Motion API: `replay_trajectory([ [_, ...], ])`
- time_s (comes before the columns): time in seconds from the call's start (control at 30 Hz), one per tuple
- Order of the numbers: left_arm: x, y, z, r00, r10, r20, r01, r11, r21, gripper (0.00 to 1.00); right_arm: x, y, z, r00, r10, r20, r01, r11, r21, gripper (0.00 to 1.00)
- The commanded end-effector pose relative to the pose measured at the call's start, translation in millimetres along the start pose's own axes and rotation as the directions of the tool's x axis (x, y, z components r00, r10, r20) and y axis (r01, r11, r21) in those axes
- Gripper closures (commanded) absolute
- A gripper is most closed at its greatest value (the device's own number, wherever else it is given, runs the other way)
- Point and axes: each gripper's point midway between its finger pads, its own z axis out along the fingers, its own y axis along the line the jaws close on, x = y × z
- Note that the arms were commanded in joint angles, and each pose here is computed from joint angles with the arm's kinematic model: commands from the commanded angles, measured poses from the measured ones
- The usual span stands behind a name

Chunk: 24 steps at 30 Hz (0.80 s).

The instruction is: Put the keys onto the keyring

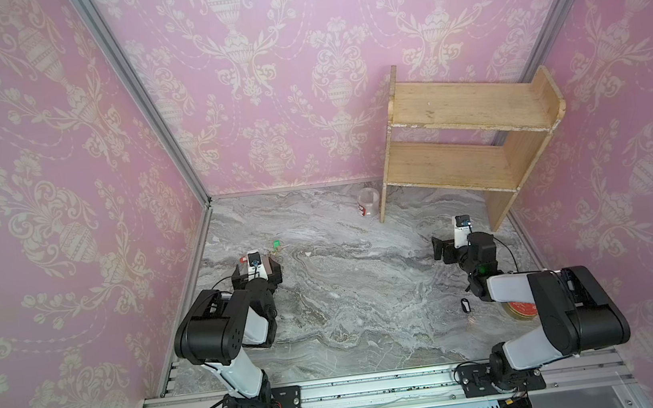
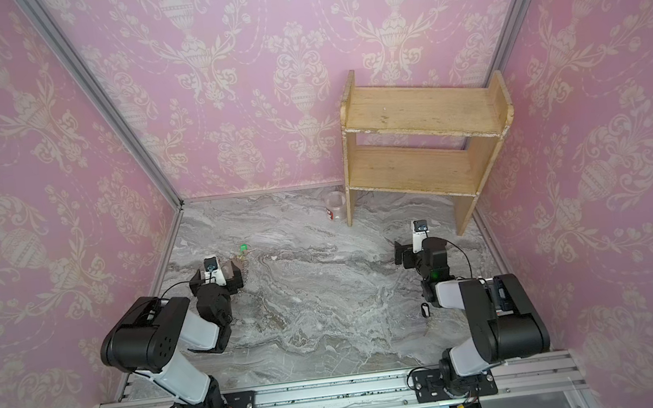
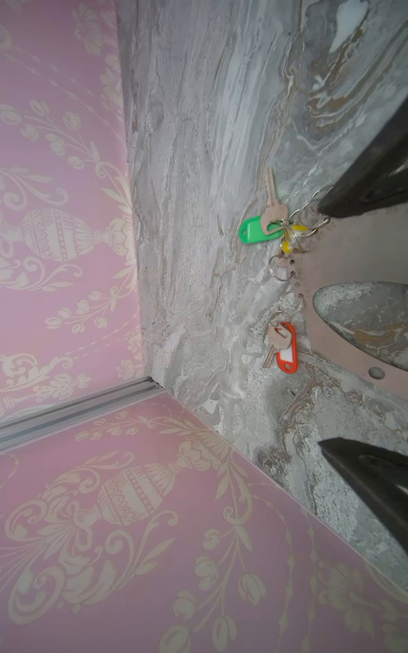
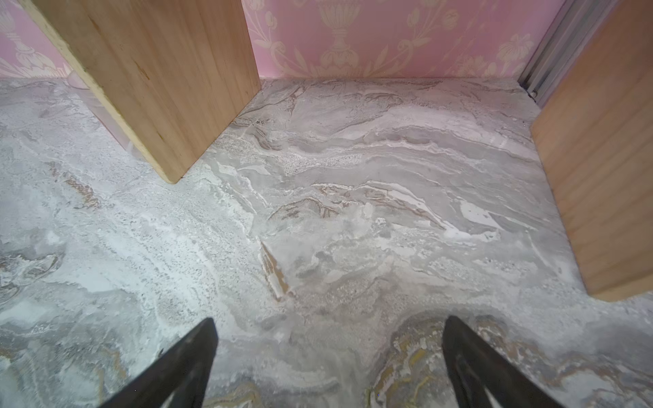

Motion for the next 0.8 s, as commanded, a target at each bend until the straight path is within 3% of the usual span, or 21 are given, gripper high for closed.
replay_trajectory([
  [0.0,-0.1,-3.2,3.3,1.0,-0.014,-0.005,0.014,1.0,0.015,0.01,-4.7,0.2,3.7,1.0,0.006,0.004,-0.006,1.0,-0.009,0.0],
  [0.77,2.7,-2.5,10.7,0.999,-0.019,-0.044,0.019,1.0,0.018,0.01,-4.5,0.0,3.7,1.0,0.006,0.003,-0.006,1.0,-0.007,0.0],
])
